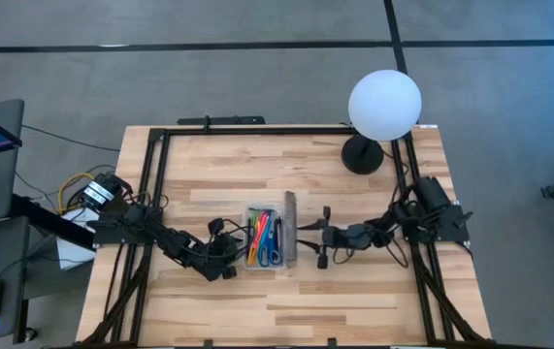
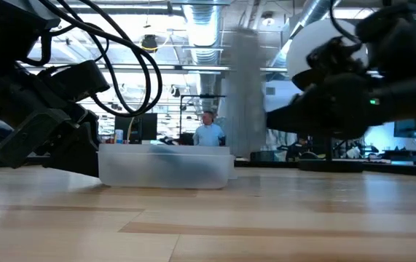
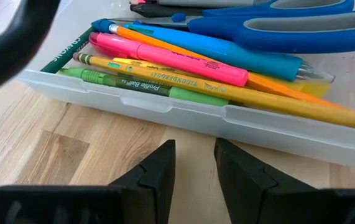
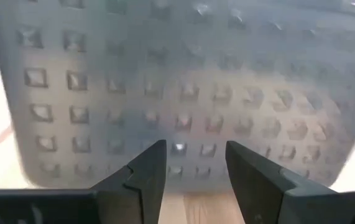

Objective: Pick & place school supplies into a supply box
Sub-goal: Close the gray supply box

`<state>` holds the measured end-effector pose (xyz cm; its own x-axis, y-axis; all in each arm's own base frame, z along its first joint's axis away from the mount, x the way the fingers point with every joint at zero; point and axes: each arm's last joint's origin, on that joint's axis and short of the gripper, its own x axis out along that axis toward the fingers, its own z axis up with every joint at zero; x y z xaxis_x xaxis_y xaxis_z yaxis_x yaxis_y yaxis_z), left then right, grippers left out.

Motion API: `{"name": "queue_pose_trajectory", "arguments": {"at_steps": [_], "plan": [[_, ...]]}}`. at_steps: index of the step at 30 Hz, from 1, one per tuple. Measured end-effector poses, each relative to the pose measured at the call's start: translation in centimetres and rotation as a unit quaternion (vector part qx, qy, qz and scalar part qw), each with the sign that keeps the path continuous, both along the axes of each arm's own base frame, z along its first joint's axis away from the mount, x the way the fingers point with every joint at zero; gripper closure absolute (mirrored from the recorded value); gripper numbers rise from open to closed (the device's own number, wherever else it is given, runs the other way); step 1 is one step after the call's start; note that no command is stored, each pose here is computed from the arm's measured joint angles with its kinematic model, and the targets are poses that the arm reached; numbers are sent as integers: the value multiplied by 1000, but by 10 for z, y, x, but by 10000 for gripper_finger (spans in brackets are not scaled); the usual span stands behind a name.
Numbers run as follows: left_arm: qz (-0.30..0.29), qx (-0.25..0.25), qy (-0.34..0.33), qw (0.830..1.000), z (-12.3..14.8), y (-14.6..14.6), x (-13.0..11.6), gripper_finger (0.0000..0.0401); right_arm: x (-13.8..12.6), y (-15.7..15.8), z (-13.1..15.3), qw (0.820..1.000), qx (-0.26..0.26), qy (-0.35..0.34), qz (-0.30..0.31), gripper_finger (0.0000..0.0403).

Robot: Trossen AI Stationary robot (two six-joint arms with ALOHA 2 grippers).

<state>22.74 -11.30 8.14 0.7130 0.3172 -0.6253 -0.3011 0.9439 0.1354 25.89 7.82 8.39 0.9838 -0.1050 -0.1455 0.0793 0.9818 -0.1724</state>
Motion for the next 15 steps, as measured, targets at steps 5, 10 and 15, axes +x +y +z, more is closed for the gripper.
{"name": "queue_pose_trajectory", "arguments": {"at_steps": [5, 10, 15], "plan": [[0, 2, -2, 1000, 0, 0, 0, 289, 16, 0, 3, 1000, 0, 3, -5, 244], [1, 2, -3, 1000, 0, 0, 0, 289, 26, 1, 9, 1000, 12, -9, 17, 244], [2, 2, -5, 1000, 1, 0, 1, 289, 34, 1, 9, 1000, 20, -2, 19, 244]]}}
